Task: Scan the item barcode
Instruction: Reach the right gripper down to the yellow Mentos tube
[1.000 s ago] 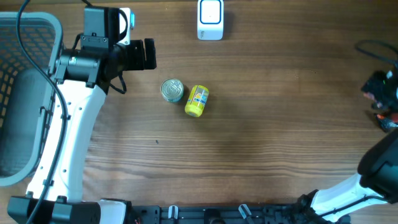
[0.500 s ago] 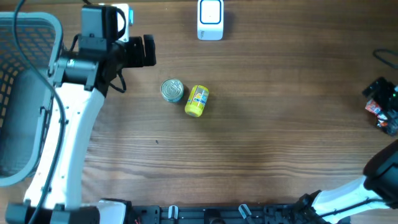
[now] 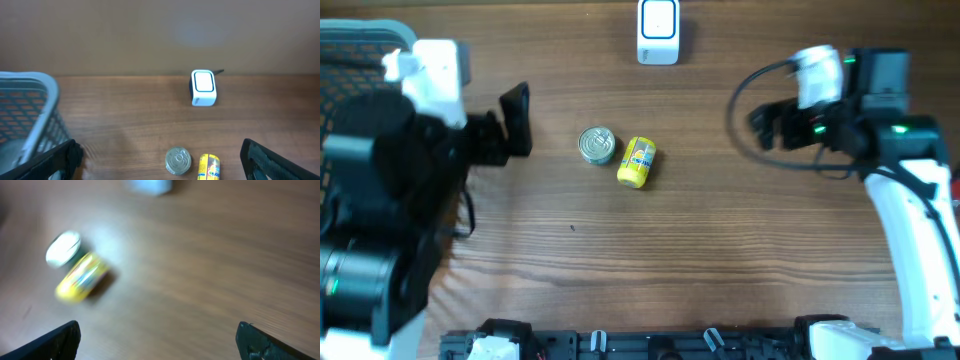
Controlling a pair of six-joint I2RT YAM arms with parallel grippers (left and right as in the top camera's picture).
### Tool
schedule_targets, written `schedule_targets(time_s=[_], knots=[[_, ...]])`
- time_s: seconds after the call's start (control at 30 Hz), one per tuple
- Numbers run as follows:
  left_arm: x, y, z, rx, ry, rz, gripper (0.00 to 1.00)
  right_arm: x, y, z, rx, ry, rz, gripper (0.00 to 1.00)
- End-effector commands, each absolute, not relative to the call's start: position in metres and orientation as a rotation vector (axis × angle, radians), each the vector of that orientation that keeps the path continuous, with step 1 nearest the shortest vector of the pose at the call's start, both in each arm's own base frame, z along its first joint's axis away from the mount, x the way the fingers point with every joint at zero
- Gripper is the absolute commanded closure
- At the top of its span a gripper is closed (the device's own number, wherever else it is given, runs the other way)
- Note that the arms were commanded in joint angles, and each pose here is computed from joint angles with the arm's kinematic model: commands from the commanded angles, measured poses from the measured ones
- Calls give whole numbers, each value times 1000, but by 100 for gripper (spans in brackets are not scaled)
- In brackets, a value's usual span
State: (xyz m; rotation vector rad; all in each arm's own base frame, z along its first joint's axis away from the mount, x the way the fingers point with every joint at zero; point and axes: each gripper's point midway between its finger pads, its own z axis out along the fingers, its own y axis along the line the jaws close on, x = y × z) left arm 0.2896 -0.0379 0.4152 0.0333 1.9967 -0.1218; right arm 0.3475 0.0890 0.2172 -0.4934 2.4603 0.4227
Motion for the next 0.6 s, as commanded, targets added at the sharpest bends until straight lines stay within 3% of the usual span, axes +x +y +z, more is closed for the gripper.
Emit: schedule_targets(time_s=[0.0, 0.23, 0.4, 0.57], knots=[[261, -29, 429, 32, 1947, -89, 0, 325, 146, 200, -838, 2427, 610, 0], [233, -10, 414, -63, 2012, -22, 0, 328, 193, 158, -240, 2752, 660, 0], [230, -9, 408, -61, 2037, -18, 0, 325, 240, 163, -72, 2736, 779, 0], [228, -9, 406, -68, 2050, -20, 0, 320, 245, 121, 366, 2819, 533, 0]])
